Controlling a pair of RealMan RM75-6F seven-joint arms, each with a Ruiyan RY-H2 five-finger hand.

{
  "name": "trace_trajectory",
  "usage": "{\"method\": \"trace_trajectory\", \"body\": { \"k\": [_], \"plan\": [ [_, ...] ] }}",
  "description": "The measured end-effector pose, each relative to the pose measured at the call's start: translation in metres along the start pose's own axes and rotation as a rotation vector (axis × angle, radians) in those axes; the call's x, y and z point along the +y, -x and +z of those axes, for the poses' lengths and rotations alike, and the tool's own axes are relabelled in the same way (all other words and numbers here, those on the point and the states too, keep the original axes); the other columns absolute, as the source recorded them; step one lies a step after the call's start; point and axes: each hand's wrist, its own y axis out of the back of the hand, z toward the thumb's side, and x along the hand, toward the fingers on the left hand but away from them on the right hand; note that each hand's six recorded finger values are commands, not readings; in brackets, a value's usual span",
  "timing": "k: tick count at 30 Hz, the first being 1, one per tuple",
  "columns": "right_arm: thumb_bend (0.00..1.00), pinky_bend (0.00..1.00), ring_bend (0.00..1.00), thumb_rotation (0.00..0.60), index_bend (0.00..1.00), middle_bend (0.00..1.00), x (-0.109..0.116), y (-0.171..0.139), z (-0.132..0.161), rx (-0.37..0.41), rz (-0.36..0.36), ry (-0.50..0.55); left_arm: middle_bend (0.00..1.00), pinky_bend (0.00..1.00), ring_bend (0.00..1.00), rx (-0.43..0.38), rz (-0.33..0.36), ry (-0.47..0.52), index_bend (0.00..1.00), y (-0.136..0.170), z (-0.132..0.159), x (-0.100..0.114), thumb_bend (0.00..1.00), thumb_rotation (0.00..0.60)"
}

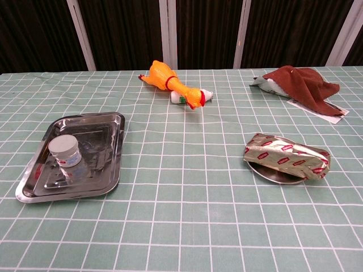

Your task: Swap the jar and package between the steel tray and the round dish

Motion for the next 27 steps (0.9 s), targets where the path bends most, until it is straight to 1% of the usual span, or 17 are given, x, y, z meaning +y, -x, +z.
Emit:
{"method": "trace_trajectory", "body": {
  "k": [4, 10, 16, 20, 24, 27],
  "plan": [
    [0.09, 0.00, 0.00, 0.600, 0.00, 0.03, 0.000, -0.001, 0.001, 0.001, 0.000, -0.002, 0.00, 0.03, 0.00, 0.008, 0.007, -0.001, 0.15, 0.001, 0.000, 0.001, 0.07, 0.600],
    [0.09, 0.00, 0.00, 0.600, 0.00, 0.03, 0.001, -0.002, 0.003, 0.006, -0.004, 0.001, 0.00, 0.03, 0.00, -0.007, 0.002, 0.018, 0.15, 0.002, 0.004, 0.001, 0.07, 0.600],
    [0.09, 0.00, 0.00, 0.600, 0.00, 0.03, 0.001, -0.004, 0.001, -0.023, -0.004, 0.013, 0.00, 0.03, 0.00, -0.006, -0.015, 0.013, 0.15, 0.000, 0.003, -0.003, 0.07, 0.600],
    [0.09, 0.00, 0.00, 0.600, 0.00, 0.03, 0.001, -0.004, 0.001, -0.028, -0.001, 0.012, 0.00, 0.03, 0.00, -0.010, -0.027, 0.018, 0.15, -0.001, 0.004, -0.003, 0.05, 0.600],
    [0.09, 0.00, 0.00, 0.600, 0.00, 0.03, 0.001, -0.004, 0.000, -0.034, -0.003, 0.012, 0.00, 0.03, 0.00, -0.043, -0.041, 0.034, 0.15, -0.010, 0.014, 0.001, 0.03, 0.600],
    [0.09, 0.00, 0.00, 0.600, 0.00, 0.03, -0.001, -0.005, -0.001, -0.045, 0.002, 0.007, 0.00, 0.03, 0.00, -0.083, -0.070, 0.028, 0.15, -0.026, 0.031, 0.007, 0.03, 0.600]
  ]
}}
